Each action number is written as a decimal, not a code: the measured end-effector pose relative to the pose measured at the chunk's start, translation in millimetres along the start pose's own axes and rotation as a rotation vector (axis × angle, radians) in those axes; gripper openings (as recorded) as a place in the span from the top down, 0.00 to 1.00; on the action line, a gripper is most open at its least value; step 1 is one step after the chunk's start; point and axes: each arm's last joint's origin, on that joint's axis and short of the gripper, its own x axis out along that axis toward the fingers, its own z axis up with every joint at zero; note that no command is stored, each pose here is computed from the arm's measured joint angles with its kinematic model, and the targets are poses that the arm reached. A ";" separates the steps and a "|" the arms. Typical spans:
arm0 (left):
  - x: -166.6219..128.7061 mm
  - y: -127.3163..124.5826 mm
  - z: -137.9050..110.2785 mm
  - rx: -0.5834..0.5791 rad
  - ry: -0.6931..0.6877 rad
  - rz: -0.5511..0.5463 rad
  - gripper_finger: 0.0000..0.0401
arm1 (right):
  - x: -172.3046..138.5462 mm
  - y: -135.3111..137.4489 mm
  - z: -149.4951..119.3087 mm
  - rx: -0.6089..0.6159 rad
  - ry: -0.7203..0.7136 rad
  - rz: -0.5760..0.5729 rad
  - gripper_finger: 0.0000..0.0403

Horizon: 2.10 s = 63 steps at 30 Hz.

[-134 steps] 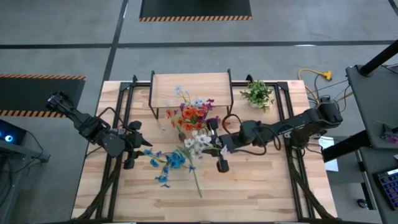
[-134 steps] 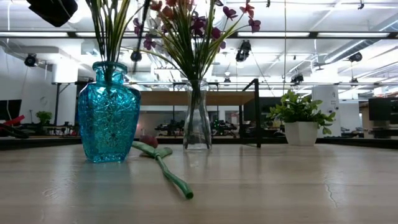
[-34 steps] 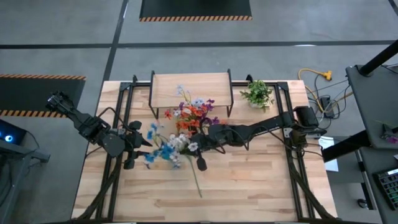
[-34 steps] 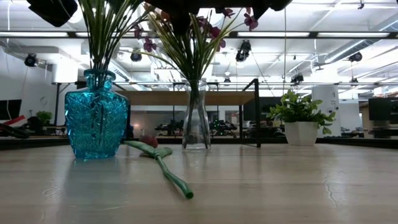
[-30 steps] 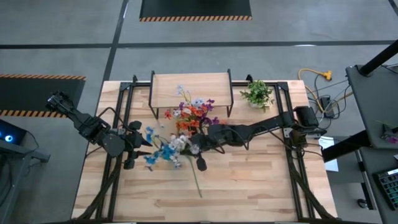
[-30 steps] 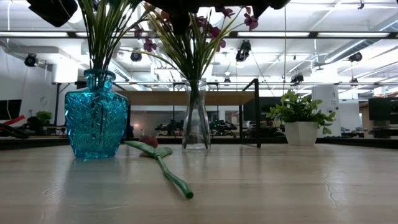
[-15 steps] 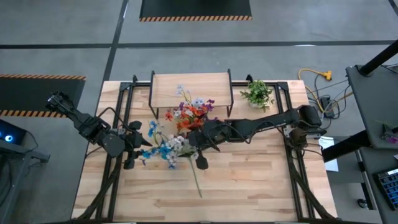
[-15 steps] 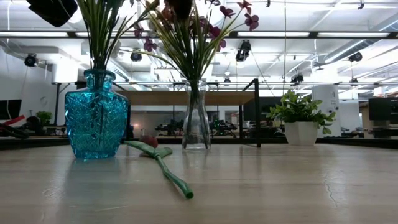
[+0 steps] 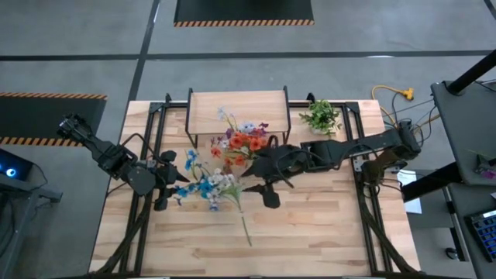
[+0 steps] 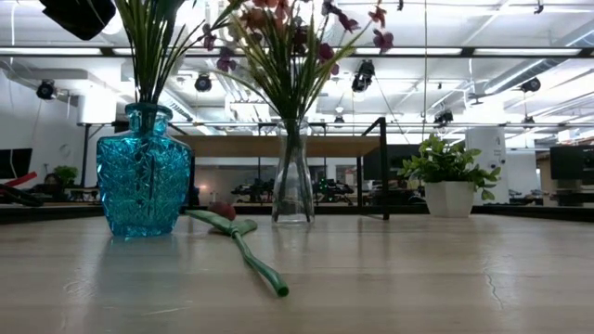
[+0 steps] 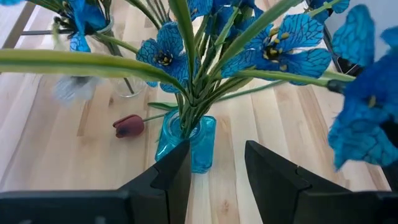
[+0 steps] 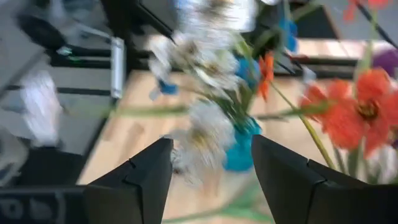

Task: Pick and place flowers into a vace then onto a shelf
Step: Put the white flowers into the blue vase, then put the red flower into the transparent vase

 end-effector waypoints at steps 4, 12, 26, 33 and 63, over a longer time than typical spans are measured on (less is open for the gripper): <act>0.0 0.0 0.0 0.000 0.000 0.000 0.67 | -7.0 9.0 -5.5 0.016 0.048 -0.103 0.48; 0.0 0.0 -0.1 0.000 0.001 0.000 0.67 | -24.9 23.2 1.9 -0.023 -0.010 -0.089 0.48; -0.1 0.1 -0.2 0.001 0.001 0.001 0.67 | -55.5 48.7 -4.4 0.124 0.014 -0.176 0.48; -0.1 0.1 -0.2 0.001 0.001 0.001 0.67 | -18.1 57.4 -28.1 0.254 0.116 -0.285 0.48; 3.4 9.1 -28.3 0.011 -0.451 -0.091 0.67 | 103.7 69.9 -97.1 0.373 0.097 -0.528 0.48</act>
